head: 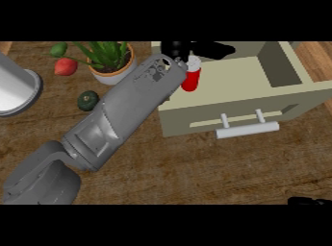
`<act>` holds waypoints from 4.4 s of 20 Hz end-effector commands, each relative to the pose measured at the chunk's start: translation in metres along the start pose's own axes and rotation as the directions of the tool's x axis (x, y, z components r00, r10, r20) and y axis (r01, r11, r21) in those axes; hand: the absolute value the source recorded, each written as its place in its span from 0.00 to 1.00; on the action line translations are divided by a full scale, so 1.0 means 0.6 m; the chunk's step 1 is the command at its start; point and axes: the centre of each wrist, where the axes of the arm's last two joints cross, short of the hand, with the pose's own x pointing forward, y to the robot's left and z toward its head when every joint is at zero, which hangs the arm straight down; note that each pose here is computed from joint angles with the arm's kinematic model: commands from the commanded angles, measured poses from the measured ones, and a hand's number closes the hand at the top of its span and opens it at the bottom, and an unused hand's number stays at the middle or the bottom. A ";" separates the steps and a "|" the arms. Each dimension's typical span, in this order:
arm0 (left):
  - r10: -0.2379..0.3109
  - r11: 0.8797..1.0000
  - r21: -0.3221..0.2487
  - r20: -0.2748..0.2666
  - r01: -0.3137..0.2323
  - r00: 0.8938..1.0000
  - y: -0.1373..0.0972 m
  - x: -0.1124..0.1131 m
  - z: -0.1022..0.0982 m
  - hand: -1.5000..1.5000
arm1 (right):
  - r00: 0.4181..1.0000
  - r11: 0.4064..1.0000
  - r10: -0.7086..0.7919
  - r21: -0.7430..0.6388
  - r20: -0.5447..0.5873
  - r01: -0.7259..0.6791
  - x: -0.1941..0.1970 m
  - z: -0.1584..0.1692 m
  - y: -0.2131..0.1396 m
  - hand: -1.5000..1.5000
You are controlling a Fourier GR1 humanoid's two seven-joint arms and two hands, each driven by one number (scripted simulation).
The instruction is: Pick up the can, place it into the drawer and close the drawer
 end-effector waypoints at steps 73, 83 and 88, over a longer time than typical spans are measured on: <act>0.125 0.992 -0.004 -0.076 -0.126 0.989 0.244 -0.037 0.076 0.00 | 0.370 0.371 0.928 -0.142 0.035 -0.918 -0.249 -0.346 0.186 0.00; 0.106 0.994 -0.015 -0.050 -0.107 0.993 0.252 -0.034 0.090 0.00 | 0.373 0.373 0.928 -0.146 0.026 -0.916 -0.206 -0.399 0.184 0.00; 0.117 0.993 -0.009 -0.061 -0.117 0.991 0.289 -0.055 0.092 0.00 | 0.424 0.428 0.904 -0.111 0.064 -0.897 -0.186 -0.413 0.212 0.00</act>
